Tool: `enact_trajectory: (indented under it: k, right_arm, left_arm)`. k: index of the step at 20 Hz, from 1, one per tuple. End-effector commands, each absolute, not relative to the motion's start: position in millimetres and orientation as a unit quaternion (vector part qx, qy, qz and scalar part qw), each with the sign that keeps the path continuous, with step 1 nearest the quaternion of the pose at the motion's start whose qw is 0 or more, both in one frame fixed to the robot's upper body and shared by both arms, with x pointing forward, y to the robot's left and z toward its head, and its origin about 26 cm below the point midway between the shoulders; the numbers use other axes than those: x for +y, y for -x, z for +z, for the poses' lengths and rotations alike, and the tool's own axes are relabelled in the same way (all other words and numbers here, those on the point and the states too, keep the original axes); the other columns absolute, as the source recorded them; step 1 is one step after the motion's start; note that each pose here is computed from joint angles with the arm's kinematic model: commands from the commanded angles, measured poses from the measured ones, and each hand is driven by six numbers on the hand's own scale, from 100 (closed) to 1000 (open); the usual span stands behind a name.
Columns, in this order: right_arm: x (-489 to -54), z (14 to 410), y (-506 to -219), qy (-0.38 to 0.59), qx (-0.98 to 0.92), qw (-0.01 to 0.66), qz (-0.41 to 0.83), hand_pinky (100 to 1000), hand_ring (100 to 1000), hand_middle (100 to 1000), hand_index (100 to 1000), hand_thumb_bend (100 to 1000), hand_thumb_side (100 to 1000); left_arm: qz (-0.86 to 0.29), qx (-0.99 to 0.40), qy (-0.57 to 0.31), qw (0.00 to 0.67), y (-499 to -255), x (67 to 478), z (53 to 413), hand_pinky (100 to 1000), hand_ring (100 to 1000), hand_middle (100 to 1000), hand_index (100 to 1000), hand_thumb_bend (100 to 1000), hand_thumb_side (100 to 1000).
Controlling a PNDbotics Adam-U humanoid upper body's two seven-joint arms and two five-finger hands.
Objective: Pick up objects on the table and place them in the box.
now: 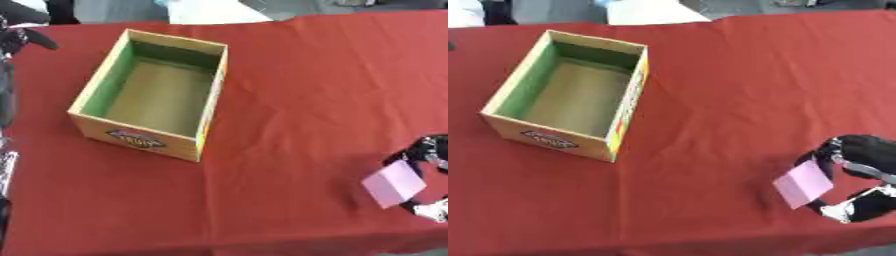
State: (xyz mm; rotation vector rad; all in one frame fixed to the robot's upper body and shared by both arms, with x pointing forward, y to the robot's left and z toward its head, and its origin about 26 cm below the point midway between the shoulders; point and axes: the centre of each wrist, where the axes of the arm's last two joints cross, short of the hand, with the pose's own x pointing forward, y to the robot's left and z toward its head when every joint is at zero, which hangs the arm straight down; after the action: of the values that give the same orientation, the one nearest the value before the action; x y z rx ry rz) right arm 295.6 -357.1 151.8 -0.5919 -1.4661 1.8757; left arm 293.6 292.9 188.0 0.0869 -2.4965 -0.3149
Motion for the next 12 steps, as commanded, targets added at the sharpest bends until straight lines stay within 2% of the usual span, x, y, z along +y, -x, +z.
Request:
enact_trajectory:
  k: [1,3,4,5,12]
  right_arm:
    - [-356,182,-295,0.254,-0.58,0.318,0.706,762,564,394,600,100,488]
    - [-350,195,-295,0.257,-0.586,0.307,0.704,763,567,400,604,100,489]
    - [-346,202,-296,0.258,-0.588,0.301,0.705,763,572,407,609,100,553]
    - [-343,209,-296,0.259,-0.59,0.296,0.705,762,572,408,610,100,490]
    - [-304,265,-307,0.243,-0.599,0.248,0.722,762,620,426,617,100,488]
  left_arm:
    - [-0.126,-0.946,-0.035,0.296,-292,293,195,529,684,593,788,100,763]
    - [-0.127,-0.946,-0.034,0.296,-292,293,195,530,684,594,788,100,761]
    - [-0.128,-0.946,-0.034,0.296,-292,293,195,530,684,594,789,100,760]
    - [-0.128,-0.946,-0.034,0.296,-292,293,195,531,684,594,788,100,760]
    - [-0.132,-0.945,-0.027,0.297,-292,291,196,531,684,596,789,100,758]
